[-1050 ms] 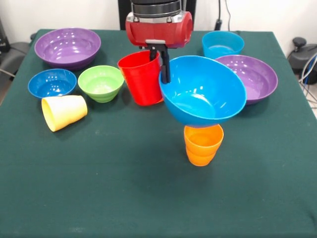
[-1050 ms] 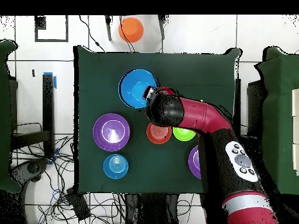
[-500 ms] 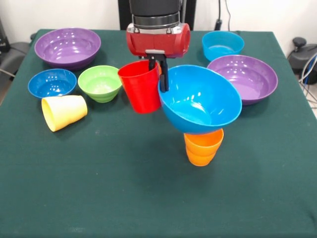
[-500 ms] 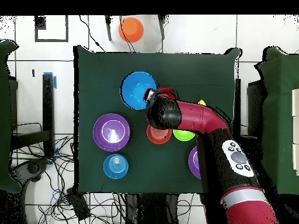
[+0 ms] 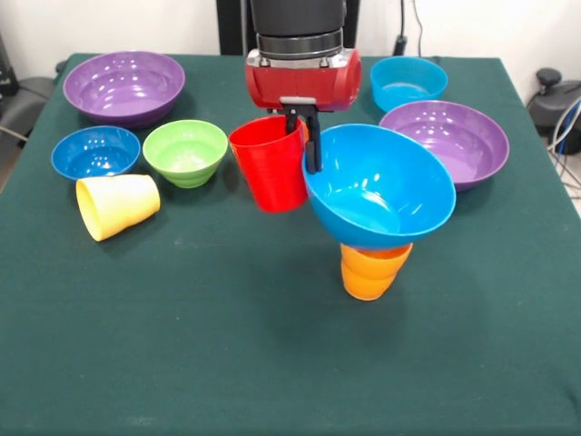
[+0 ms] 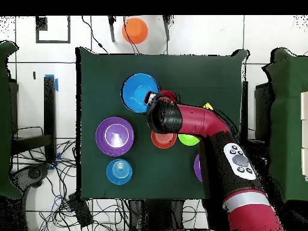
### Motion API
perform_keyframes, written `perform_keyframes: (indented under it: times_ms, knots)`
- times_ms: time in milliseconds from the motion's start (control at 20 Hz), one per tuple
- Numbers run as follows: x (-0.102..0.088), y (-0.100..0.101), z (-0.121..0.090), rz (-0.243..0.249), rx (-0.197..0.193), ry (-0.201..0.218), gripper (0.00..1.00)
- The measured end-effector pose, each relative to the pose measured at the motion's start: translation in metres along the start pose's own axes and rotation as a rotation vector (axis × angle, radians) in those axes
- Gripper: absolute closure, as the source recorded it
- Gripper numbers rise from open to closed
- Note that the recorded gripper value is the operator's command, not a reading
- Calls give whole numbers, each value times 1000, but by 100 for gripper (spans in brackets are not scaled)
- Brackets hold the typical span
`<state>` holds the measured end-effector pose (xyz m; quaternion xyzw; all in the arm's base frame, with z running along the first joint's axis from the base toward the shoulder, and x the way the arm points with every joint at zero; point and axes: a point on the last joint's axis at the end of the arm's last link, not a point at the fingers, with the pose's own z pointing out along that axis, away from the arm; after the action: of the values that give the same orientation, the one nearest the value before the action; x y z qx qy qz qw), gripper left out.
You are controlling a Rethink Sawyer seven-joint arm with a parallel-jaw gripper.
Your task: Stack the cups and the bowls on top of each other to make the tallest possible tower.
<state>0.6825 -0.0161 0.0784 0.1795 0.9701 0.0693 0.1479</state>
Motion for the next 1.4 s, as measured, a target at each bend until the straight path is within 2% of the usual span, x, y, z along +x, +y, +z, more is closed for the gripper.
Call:
perform_keyframes:
  times_ms: [300,850,1200,1400]
  knots:
    - [-3,-4,-1,11,-6,-2,100]
    - [-15,-19,-3,58,-48,-8,100]
    - [-21,-16,-3,63,-69,-33,100]
    - [-21,-8,-3,52,-77,-50,100]
